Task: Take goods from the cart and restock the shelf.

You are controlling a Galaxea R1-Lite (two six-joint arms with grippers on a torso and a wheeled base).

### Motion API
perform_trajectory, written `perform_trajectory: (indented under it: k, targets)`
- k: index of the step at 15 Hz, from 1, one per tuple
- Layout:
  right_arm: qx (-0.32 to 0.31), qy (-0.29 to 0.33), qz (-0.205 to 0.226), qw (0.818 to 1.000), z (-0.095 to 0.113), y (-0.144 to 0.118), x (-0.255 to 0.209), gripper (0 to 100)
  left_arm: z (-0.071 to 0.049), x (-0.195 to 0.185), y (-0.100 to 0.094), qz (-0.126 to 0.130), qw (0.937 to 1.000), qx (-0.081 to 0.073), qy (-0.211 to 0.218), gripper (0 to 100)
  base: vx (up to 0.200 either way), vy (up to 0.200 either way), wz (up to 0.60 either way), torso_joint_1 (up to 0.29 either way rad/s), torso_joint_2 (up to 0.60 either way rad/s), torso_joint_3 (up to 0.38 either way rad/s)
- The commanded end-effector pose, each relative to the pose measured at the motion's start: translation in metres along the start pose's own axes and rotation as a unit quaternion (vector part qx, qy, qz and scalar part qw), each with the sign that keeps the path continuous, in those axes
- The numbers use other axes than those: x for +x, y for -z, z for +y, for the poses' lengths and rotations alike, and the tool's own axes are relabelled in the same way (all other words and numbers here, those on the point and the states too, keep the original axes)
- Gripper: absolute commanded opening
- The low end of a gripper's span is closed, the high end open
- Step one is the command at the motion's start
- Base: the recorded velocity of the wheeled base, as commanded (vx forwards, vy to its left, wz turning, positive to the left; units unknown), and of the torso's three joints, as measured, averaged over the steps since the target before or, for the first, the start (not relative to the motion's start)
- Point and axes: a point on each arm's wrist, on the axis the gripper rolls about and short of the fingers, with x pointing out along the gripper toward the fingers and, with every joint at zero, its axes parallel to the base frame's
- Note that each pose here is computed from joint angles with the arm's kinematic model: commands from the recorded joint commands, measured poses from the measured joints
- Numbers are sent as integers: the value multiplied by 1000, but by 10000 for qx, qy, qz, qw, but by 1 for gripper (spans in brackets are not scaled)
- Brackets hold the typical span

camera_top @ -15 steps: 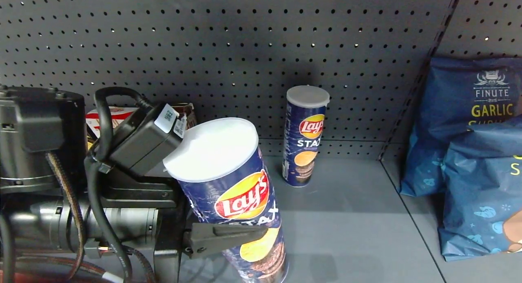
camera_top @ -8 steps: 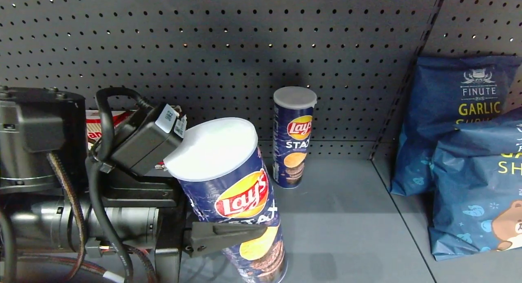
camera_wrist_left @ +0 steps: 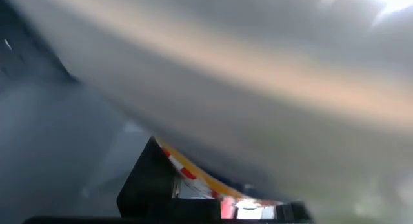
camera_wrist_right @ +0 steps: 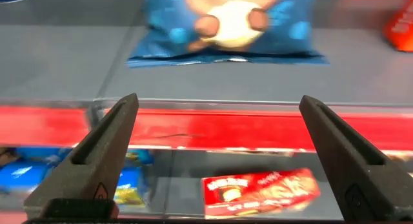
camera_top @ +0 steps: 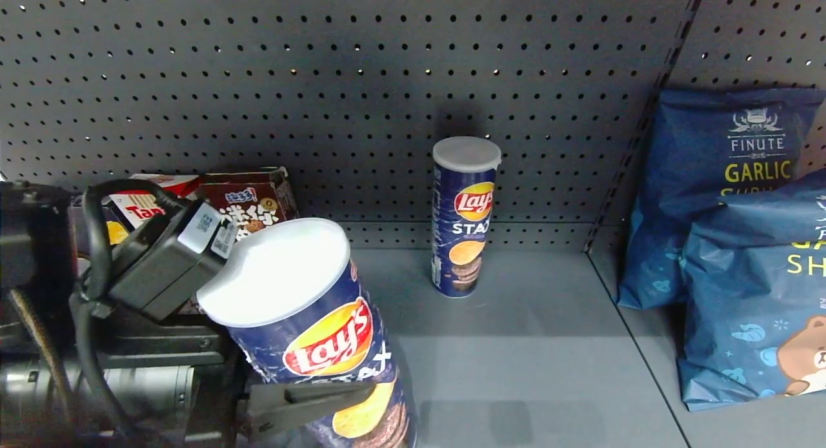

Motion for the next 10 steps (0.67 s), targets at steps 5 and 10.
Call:
perform_trajectory:
  k: [5, 10]
  targets:
    - [-150, -218, -678, 9973, 0, -50, -10, 100, -1, -17, 3, -115, 9995, 21, -293, 0, 0, 0, 0, 0, 0, 0]
    - [-536, -2048, -216, 9771, 7, -152, 45, 100, 7, -11, -9, -183, 9990, 80, -391, 0, 0, 0, 0, 0, 0, 0]
